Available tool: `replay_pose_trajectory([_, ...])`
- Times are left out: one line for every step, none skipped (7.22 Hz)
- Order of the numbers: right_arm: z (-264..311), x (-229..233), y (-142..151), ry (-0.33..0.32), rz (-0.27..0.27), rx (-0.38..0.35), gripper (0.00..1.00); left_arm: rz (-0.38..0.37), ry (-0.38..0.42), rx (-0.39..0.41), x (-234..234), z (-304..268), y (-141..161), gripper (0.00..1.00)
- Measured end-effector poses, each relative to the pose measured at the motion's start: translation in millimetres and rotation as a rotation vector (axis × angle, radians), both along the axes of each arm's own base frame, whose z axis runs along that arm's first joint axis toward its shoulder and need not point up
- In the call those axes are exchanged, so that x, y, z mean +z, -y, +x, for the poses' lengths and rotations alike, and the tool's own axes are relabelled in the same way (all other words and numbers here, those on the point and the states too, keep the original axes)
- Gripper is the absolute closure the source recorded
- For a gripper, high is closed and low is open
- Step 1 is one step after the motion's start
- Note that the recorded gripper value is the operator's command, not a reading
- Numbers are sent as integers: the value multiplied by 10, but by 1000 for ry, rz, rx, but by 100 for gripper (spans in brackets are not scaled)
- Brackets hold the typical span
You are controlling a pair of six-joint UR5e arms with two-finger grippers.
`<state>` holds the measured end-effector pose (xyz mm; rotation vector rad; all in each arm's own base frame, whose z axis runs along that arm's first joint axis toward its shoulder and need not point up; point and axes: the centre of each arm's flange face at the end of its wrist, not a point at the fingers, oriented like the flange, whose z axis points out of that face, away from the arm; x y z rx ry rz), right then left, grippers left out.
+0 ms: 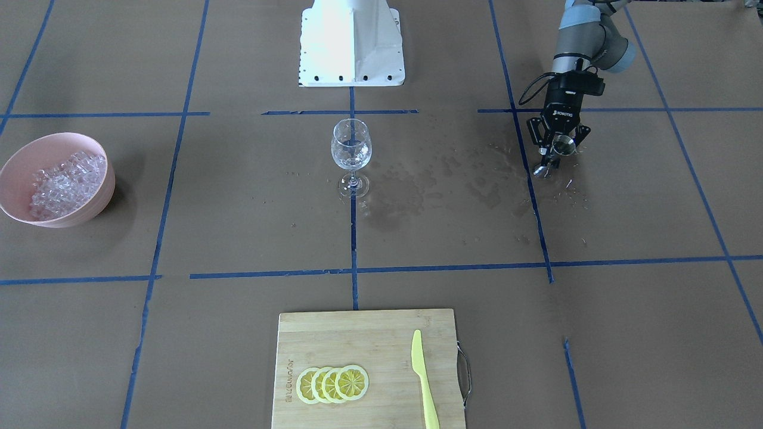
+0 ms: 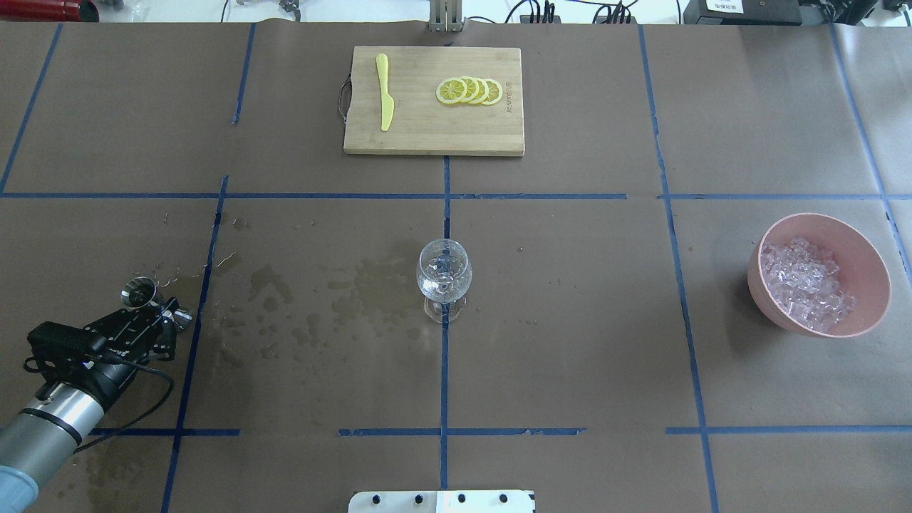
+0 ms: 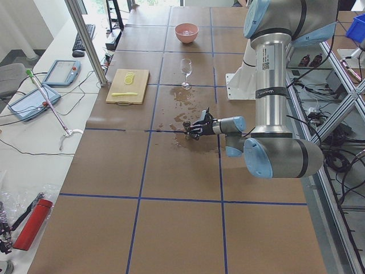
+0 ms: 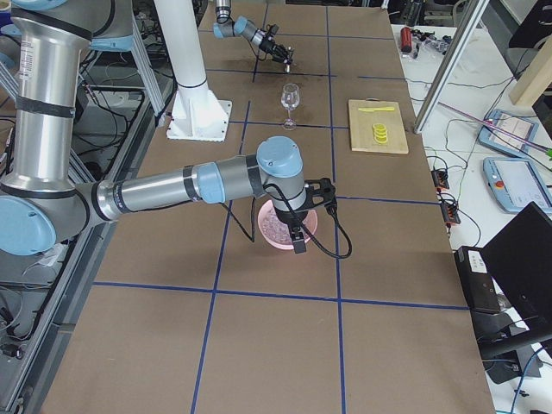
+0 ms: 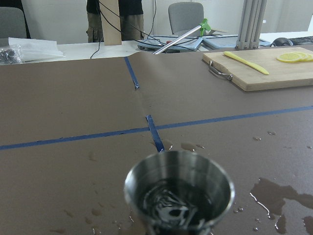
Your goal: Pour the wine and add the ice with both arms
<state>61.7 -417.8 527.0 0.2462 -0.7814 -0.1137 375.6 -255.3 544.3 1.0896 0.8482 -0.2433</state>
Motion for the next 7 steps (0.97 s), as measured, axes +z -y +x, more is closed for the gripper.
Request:
replay_pose_trajectory([0, -4, 3, 0, 1, 0, 0, 3, -17, -2, -34, -19, 5, 100])
replay_pose_trajectory([-1, -5, 6, 1, 1, 0, 0, 8, -36, -3, -81, -46, 10, 100])
replay_pose_trajectory([-1, -6, 10, 1, 1, 0, 0, 22, -66, -1, -140, -91, 9, 100])
replay_pose_trajectory([-1, -9, 12, 1, 2, 0, 0, 58, -74, 8, -190, -146, 5, 100])
replay_pose_trajectory([-1, -8, 13, 1, 1, 0, 0, 118, -50, 21, -238, -203, -2, 100])
replay_pose_trajectory([0, -5, 11, 1, 0, 1, 0, 198, -4, 37, -304, -262, -13, 100])
replay_pose_trajectory([0, 3, 8, 1, -3, 1, 0, 285, 50, 60, -400, -301, -22, 100])
